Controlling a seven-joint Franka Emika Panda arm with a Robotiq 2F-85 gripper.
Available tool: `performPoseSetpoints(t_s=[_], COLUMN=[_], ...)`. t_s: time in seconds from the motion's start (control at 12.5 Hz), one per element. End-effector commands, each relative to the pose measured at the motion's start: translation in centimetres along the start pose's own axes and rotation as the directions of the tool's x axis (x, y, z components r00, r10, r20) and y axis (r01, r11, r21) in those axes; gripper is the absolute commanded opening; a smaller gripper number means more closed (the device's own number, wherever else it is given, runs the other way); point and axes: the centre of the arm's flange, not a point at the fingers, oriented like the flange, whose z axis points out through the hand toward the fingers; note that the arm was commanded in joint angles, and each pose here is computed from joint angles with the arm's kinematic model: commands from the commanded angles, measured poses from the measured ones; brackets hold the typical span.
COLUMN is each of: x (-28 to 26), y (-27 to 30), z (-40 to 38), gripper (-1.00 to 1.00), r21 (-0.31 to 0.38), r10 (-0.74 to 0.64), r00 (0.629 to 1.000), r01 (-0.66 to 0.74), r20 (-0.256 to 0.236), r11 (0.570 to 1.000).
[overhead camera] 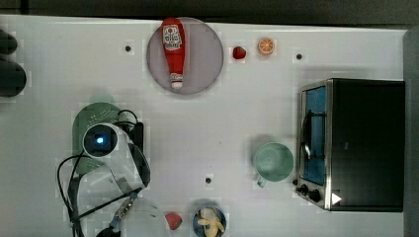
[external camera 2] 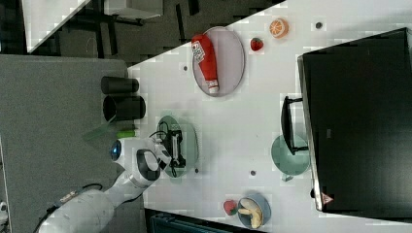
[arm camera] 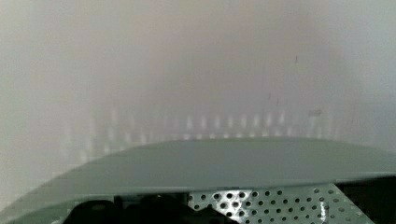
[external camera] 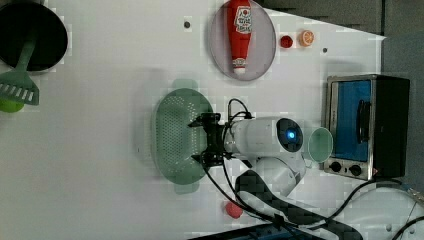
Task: Drag strainer left to right.
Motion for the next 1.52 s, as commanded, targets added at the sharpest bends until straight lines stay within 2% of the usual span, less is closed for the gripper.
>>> performPoseSetpoints(t_s=[0.08,1.2,1.36,1.52], x=[4.1,21.8,23.8,26.0], y=[-1.4,-2.9,-3.0,-3.1], z=[-2.6,-4.3,-4.5,-4.8], gripper=[1.00,1.00,1.00,1.00], r21=[0.044,0.044,0.047,0.054], r10=[0.086,0.027,-0.020,0.012], r00=[0.996,0.996,0.995,0.994], r01=[-0.085,-0.023,0.024,-0.006], r20=[-0.009,-0.088,-0.100,-0.111], r11=[0.995,0.999,0.999,0.999])
